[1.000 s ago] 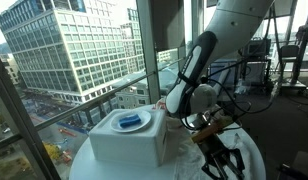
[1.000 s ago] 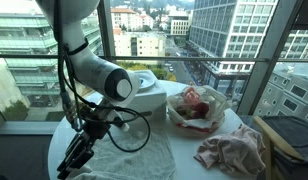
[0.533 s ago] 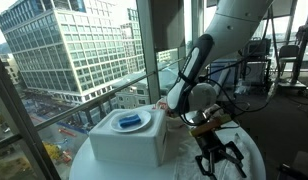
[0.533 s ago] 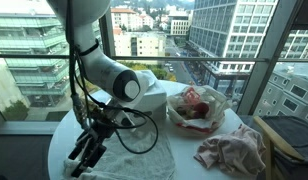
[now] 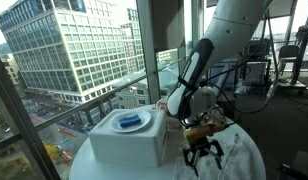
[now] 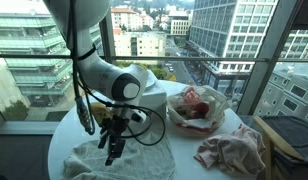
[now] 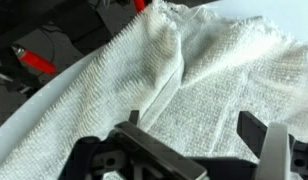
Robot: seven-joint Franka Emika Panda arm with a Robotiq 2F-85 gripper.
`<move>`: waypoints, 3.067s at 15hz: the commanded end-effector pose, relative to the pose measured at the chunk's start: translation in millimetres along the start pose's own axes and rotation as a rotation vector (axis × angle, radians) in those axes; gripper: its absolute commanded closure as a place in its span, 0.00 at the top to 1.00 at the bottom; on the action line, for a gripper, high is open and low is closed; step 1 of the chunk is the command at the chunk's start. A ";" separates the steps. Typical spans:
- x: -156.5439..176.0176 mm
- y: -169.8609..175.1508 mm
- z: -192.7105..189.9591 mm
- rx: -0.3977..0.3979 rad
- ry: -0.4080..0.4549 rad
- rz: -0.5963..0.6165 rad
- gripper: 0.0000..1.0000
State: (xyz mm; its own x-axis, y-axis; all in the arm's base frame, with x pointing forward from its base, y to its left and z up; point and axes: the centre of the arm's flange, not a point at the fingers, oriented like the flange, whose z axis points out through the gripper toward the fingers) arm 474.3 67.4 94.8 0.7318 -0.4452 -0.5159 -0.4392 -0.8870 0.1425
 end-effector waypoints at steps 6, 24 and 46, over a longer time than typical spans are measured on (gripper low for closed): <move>31.6 7.0 5.3 0.023 0.339 0.060 1.00; 65.9 -17.8 -10.3 -0.061 0.554 0.152 1.00; 40.6 -36.0 -43.8 0.036 0.573 0.140 1.00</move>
State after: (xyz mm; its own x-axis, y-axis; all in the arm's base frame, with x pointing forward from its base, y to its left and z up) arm 564.5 80.4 80.1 0.8309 -0.5546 0.0449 -0.5550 -0.8203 0.1383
